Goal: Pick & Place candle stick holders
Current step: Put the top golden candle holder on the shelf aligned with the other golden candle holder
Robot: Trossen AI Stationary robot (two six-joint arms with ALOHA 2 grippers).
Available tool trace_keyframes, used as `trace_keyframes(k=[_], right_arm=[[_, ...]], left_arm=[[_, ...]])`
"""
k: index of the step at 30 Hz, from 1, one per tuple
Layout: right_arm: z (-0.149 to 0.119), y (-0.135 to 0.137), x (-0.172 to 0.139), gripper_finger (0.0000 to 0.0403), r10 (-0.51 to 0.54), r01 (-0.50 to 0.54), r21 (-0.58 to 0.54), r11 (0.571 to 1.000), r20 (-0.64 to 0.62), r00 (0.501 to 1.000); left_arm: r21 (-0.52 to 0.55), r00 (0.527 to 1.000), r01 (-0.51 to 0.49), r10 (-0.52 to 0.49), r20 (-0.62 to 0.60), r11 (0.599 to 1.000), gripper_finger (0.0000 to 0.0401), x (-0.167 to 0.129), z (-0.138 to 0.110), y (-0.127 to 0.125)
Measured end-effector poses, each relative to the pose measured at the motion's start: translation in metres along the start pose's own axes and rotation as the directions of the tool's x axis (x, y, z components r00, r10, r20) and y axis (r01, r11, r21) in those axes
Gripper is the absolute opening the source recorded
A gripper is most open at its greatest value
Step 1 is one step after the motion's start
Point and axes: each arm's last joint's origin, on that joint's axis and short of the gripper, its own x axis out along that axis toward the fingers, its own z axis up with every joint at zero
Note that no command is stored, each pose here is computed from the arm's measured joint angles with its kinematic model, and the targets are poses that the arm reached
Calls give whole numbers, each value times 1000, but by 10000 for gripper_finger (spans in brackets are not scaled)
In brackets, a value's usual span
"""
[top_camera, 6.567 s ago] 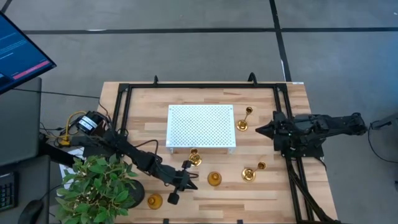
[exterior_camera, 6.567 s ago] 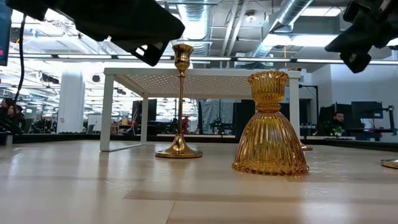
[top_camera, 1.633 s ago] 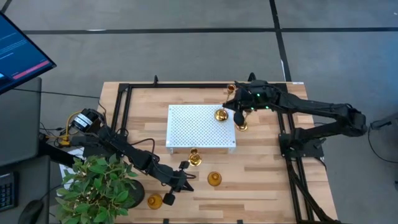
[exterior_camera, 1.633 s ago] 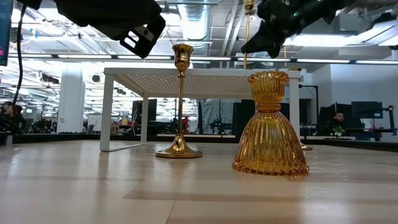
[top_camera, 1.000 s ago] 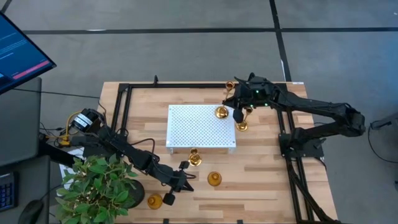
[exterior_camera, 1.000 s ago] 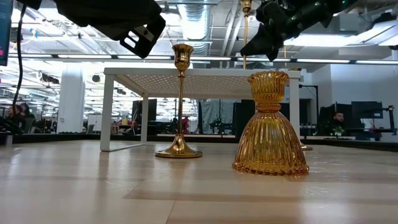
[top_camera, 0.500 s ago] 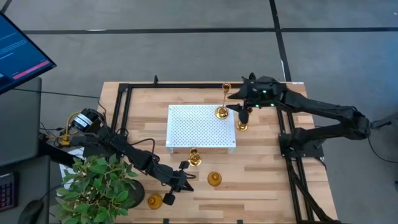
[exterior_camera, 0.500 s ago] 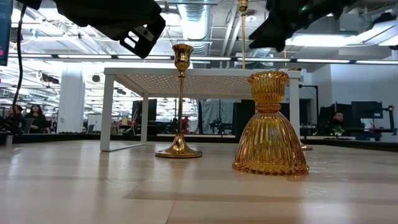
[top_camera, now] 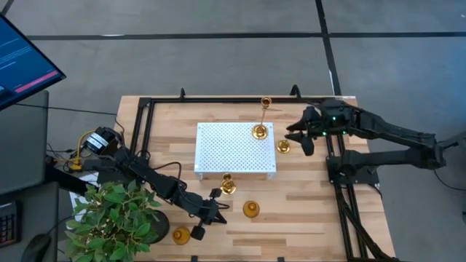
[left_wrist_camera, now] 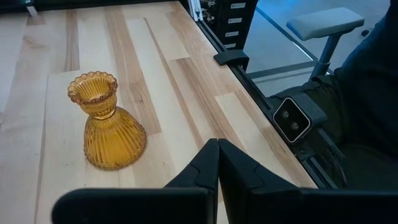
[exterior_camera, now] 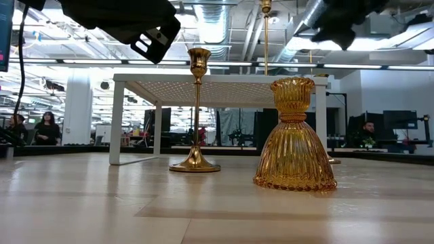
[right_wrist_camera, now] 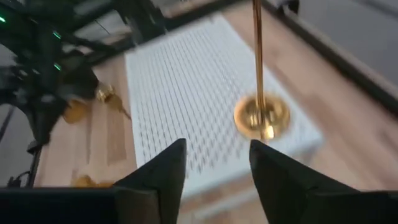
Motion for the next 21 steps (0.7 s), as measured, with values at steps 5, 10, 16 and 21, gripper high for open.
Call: trace_keyframes(k=[5,10,16,21], right_arm=[[-13,6,1,125,-43,47,37,998,-113,993],[-22,14,3,100,-63,77,65,995,-185,981],[-37,20,4,96,-213,230,48,972,-240,947],[-64,18,16,96,-326,342,20,939,-260,909]], left_arm=[[0,1000,0,0,0,1000,8,0,0,0],[0,1000,0,0,-1,1000,8,0,0,0],[1,1000,-1,1,-9,1000,8,0,-1,0],[1,1000,-1,1,-16,1000,8,0,-2,0]])
